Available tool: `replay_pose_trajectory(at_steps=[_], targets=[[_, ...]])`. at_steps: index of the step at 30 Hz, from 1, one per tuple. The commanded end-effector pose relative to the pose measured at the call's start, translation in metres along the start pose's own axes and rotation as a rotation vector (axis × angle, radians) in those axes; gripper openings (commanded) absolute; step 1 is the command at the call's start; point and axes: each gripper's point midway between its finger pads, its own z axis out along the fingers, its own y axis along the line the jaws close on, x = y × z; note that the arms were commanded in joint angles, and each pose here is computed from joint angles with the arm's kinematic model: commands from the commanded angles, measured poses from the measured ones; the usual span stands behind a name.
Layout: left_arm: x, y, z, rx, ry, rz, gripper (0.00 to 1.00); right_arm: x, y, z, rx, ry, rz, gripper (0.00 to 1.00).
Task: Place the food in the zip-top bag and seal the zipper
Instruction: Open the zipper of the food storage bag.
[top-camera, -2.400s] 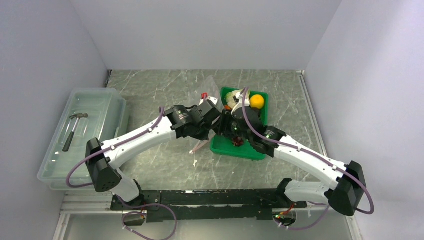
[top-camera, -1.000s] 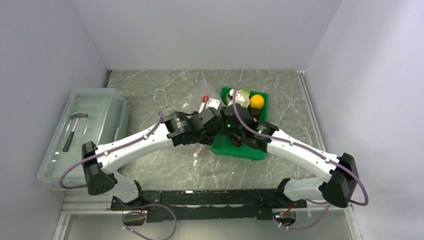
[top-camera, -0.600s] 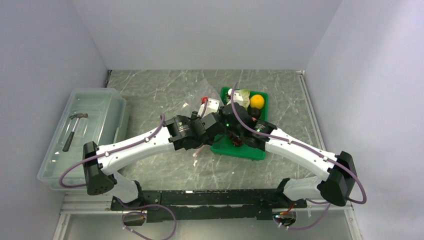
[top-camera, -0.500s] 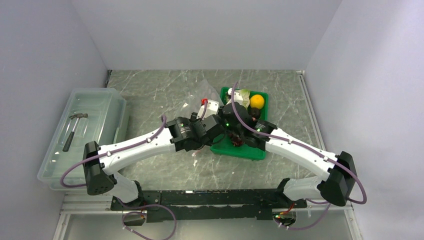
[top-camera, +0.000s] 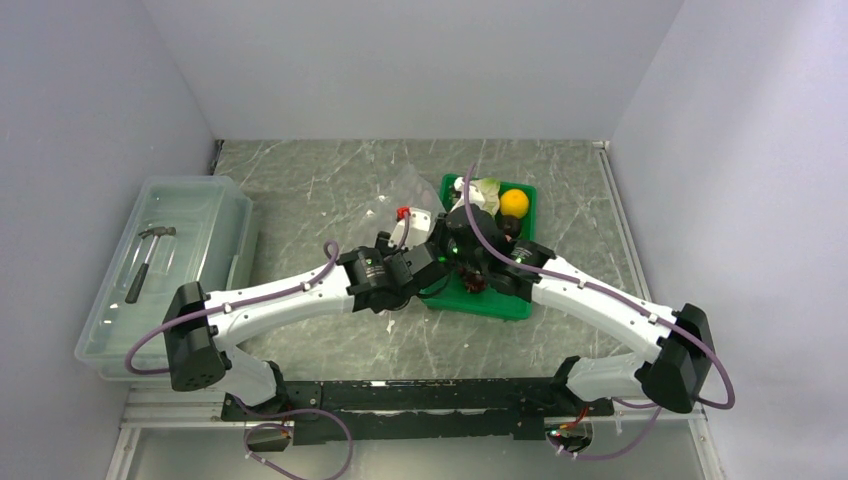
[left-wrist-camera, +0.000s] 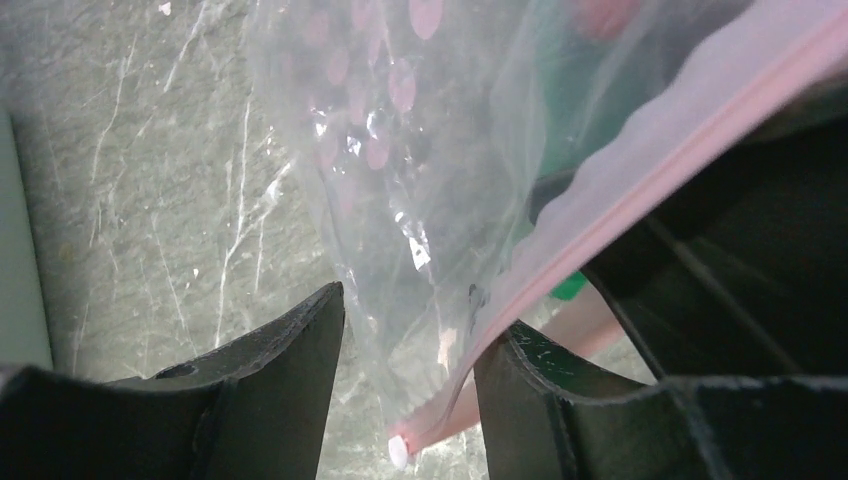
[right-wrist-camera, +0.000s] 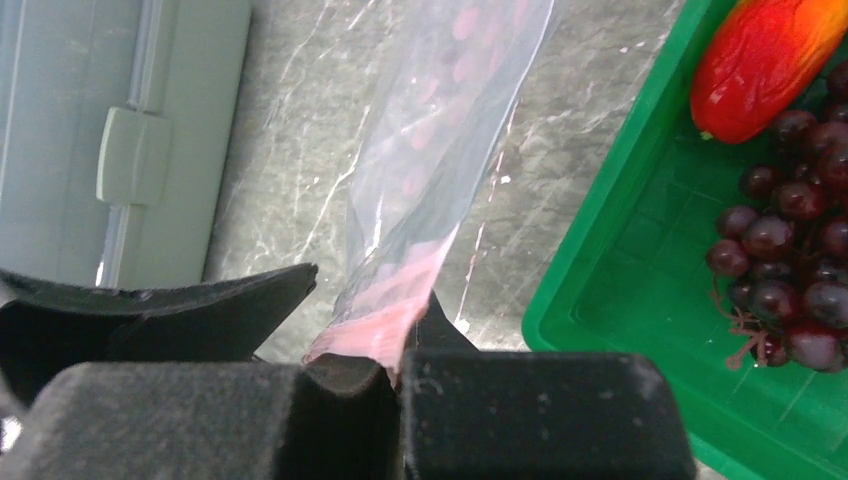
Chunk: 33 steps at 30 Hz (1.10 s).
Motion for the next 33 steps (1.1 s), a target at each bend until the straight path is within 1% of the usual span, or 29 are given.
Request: replay_pose_trajectory(at_steps=[1, 9, 13, 26, 33], targets=[[-0.016, 0.007, -0.003, -0.030, -0.094, -0.084, 0.55, -0.024, 0.033, -0.019, -0.120, -0.049, 0.032, 0.00], [-0.030, 0.006, -0.004, -0.039, -0.137, -0.083, 0.53, -0.022, 0.038, -0.027, -0.145, -0.026, 0.025, 0.00], [-0.039, 0.008, -0.009, -0.036, -0.153, -0.081, 0.48, -0.018, 0.037, -0.027, -0.149, -0.011, 0.021, 0.00], [-0.064, 0.030, -0.026, -0.100, -0.222, -0.049, 0.16, -0.001, 0.028, -0.022, -0.135, 0.040, -0.022, 0.00], [-0.089, 0.057, -0.045, -0.195, -0.281, -0.009, 0.00, 0.005, 0.026, -0.020, -0.125, 0.081, -0.076, 0.00]])
